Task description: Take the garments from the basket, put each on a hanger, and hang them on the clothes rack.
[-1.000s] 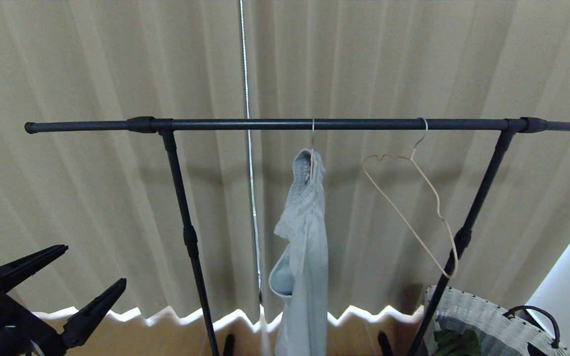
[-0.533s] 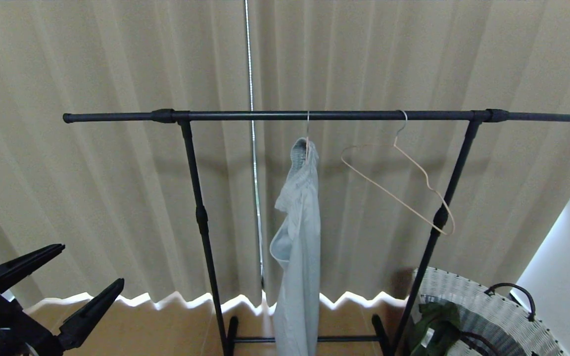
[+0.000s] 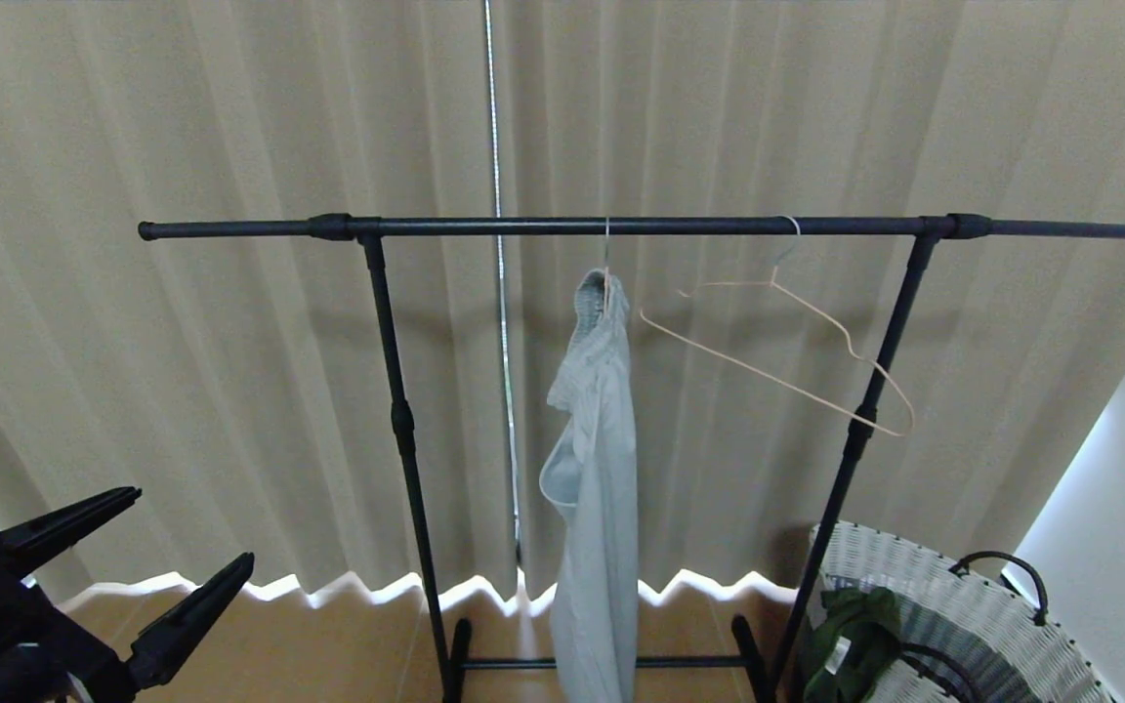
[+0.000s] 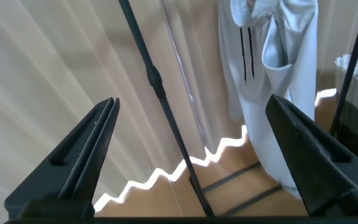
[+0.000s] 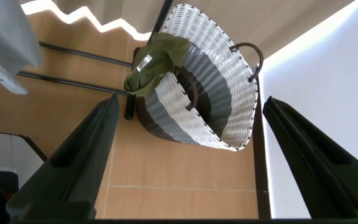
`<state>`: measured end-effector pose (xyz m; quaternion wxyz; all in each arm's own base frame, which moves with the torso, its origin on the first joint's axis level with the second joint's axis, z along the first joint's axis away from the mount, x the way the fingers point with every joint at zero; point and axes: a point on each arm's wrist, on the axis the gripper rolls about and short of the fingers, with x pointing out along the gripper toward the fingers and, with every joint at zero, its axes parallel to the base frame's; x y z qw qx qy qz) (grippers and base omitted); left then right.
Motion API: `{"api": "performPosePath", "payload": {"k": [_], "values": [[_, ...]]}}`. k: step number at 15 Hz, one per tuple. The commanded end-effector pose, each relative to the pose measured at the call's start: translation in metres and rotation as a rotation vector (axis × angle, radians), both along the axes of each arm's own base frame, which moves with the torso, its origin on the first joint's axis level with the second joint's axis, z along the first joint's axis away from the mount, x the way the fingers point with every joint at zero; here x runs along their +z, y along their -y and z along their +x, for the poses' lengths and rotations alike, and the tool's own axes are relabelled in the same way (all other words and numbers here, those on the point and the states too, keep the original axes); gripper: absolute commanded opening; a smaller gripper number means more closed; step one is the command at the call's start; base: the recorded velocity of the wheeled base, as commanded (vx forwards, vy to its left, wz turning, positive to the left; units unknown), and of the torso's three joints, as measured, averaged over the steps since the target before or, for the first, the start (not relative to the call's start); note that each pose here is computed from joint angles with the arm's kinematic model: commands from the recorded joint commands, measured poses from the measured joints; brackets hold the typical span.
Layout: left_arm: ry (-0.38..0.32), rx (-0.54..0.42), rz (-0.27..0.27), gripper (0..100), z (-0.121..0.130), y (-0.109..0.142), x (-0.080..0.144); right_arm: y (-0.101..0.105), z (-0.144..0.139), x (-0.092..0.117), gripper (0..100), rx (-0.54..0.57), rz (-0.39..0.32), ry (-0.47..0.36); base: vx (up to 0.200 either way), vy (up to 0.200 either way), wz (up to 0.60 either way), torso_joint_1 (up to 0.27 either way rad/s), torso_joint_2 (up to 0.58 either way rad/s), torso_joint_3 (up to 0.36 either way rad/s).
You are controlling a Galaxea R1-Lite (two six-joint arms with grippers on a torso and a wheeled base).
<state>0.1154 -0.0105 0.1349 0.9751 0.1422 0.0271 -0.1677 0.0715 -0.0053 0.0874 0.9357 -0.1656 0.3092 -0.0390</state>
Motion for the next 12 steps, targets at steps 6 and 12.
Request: {"api": "performPosePath", "payload": {"k": [6,12], "values": [[-0.002,-0.007,0.039,100,0.0020,0.0004,-0.0017,0.0001,0.0007,-0.0026,100,-0.001,0.000,-0.032,0.000,0.000,0.00,0.000,0.00,0.000],[0.000,-0.007,0.040,100,0.0018,0.0004,-0.0015,0.0000,-0.0002,-0.0038,100,0.000,-0.001,-0.050,0.000,0.000,0.00,0.000,0.00,0.000]]}}
